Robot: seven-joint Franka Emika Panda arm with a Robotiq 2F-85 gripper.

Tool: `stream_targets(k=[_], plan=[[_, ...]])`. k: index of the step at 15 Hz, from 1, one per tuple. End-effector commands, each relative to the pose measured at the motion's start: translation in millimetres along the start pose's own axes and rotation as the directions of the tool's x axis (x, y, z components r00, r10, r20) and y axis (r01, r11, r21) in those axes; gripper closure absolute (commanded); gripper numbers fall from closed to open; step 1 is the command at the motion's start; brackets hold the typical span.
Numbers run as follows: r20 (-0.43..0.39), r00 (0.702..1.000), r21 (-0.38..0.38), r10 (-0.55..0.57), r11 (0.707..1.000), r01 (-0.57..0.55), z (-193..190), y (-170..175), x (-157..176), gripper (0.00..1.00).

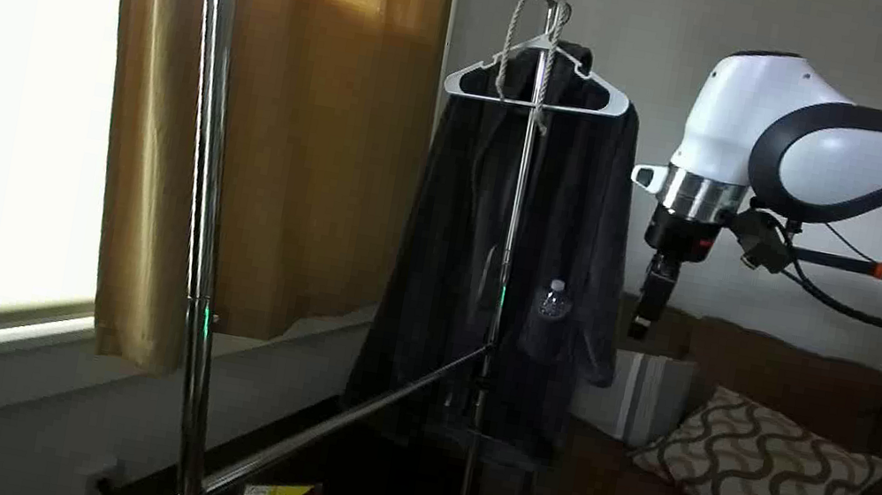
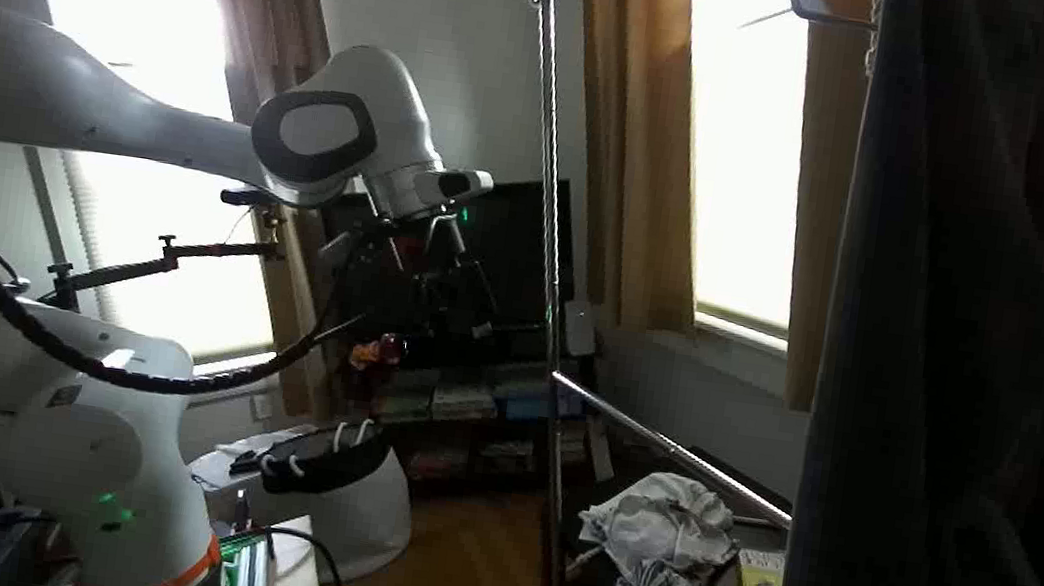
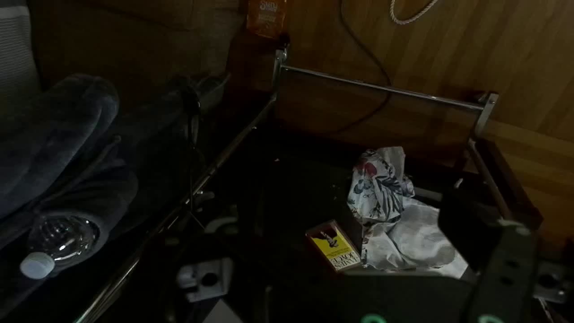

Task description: Pick up the black coat hanger and hang it on the top rail

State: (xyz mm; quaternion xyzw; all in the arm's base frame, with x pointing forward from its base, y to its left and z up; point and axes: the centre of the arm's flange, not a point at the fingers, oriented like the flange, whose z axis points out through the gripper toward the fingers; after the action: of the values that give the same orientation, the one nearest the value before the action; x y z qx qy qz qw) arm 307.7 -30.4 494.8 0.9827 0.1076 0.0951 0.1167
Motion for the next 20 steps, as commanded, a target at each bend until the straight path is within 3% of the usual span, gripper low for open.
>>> stream_targets(k=[1, 6, 9, 13, 16, 20], plan=[[0.0, 1.0, 0.0, 0.0, 1.0, 0.0, 0.0, 0.0, 0.0, 0.0], [0.009, 1.0, -0.028, 0.03, 0.999, -0.03, 3.2, 2.2, 5.5, 0.0], [0.117, 0.987, -0.09, 0.107, 0.991, -0.097, 67.6, 17.3, 28.1, 0.0], [0.163, 0.981, -0.167, 0.105, 0.983, -0.078, 146.4, 35.8, 53.6, 0.0], [0.209, 0.977, -0.018, 0.038, 0.999, -0.035, 205.0, 53.4, 63.4, 0.0], [0.265, 0.962, 0.092, -0.062, 0.995, 0.039, 269.6, 83.6, 66.0, 0.0]])
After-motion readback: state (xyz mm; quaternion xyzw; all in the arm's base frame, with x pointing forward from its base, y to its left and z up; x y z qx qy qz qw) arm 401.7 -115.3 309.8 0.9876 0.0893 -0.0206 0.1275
